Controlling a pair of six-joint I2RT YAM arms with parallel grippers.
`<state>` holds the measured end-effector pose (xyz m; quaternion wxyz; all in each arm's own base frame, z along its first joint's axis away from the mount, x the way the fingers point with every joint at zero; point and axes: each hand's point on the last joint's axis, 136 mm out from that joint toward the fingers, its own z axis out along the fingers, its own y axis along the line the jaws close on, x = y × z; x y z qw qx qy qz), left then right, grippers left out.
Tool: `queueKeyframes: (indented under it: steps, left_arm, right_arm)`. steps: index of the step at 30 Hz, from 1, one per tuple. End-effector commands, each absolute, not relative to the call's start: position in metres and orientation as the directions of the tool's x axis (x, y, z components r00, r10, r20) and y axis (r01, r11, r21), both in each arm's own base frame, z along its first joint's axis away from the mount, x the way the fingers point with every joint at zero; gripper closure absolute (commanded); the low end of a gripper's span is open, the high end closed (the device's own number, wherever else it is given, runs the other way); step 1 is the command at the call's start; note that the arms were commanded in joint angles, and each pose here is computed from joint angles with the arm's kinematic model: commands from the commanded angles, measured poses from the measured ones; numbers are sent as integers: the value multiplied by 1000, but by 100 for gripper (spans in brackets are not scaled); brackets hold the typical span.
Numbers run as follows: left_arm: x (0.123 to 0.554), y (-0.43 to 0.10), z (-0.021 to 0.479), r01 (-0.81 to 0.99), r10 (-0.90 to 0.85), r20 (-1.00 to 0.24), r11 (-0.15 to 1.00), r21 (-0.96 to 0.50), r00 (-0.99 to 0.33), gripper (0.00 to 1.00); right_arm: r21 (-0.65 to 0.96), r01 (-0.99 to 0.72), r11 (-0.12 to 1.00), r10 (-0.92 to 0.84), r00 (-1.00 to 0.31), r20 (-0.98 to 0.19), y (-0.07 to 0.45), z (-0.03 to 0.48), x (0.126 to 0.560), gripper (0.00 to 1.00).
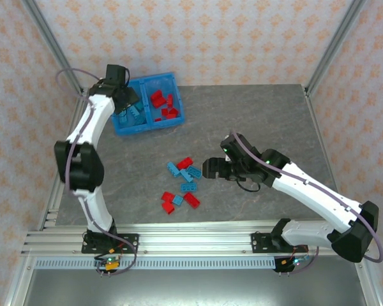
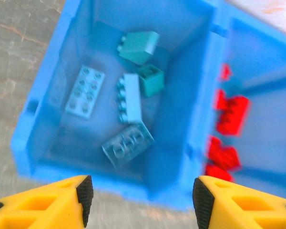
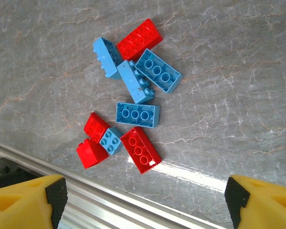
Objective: Sort the legos into containers by color
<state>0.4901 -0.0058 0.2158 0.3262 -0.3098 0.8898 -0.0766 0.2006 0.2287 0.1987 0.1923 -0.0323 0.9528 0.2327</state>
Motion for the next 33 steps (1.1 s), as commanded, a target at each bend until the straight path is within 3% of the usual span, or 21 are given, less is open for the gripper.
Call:
queueKeyframes:
  steps: [1,5,12,21,26,33]
  left_arm:
    - [455,-70,252,-358,-567,-559,821,-445,-606,40]
    - [398,-126,232,-288,-507,-518,847,-446,-689,40]
    - [332,-172,145,-334,-494,-370,845,-418,-787,39]
    - [324,-186,60,-429,-509,-198,837,-339,-838,40]
    - [320,-180,37,-443,-503,-189,850,-283,-843,43]
    - [299,-163,21,-458,-492,-172,866,-203,-854,58]
  right_arm:
    - [406,-142,903,66,-887,-457,226,212,216,11]
    - [388,-121,913,87,-874,-478,221,209,222,11]
    - [391,-101,915,106,-874,-474,221,202,227,9]
    - [377,-93,922,100,-881,-462,215,196,223,9]
    - [379,-84,921,110,-880,-462,211,195,220,9]
    - [385,-78,920,118,-881,-459,211,194,219,9]
